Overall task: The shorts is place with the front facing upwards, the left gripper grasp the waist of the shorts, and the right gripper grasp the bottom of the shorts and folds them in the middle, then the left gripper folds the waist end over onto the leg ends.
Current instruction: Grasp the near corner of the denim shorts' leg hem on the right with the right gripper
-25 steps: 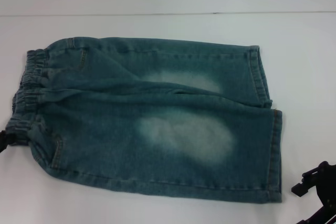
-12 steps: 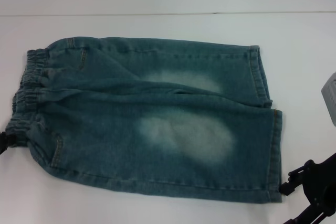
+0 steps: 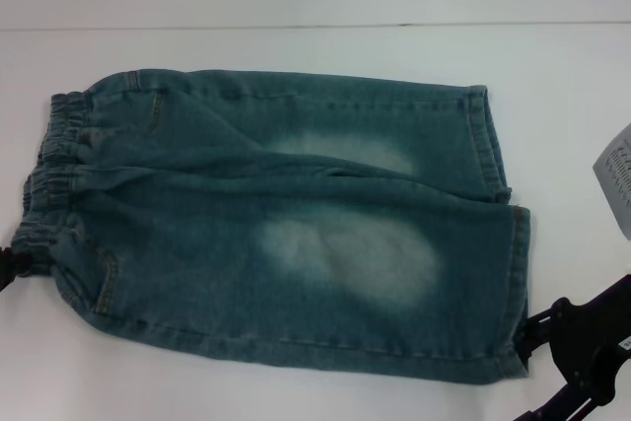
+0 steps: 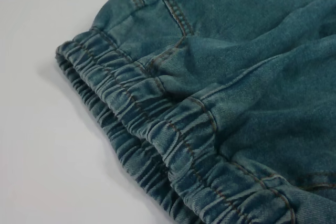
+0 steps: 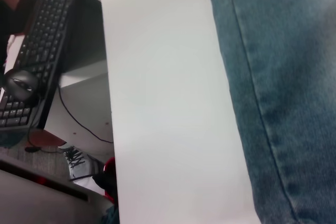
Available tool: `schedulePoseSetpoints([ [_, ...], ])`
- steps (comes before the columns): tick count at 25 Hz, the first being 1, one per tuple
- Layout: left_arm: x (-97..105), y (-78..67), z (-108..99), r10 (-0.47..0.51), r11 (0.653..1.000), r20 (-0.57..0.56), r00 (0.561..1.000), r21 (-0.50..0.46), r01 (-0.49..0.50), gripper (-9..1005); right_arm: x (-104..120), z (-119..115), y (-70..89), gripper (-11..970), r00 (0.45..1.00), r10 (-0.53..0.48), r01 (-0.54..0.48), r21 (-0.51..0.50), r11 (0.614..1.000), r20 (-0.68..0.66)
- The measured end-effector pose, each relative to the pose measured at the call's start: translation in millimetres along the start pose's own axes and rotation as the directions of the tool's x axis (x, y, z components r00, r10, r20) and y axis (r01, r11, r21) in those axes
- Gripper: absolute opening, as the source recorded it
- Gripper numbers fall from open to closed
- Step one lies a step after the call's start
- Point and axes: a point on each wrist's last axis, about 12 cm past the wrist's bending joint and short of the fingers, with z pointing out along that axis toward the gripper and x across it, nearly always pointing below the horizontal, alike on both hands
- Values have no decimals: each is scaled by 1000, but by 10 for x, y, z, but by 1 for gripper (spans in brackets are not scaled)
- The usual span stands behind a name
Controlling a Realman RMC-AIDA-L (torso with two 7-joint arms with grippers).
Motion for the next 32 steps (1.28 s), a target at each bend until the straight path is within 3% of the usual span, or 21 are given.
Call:
schedulePoseSetpoints([
  [10, 0, -1, 2, 0, 1000, 0, 1000, 0, 0, 49, -15, 64, -34, 944, 1000, -5, 5, 9, 1000, -8],
  [18, 14, -12, 8, -6, 1000, 4, 1000, 3, 6, 48, -6, 94, -93, 658, 1000, -2, 3, 64, 998, -9],
  [32, 27, -14, 50, -11, 1000, 1, 1000, 7, 11, 51, 6, 63, -25, 204, 999, -32, 32, 12, 999, 1],
])
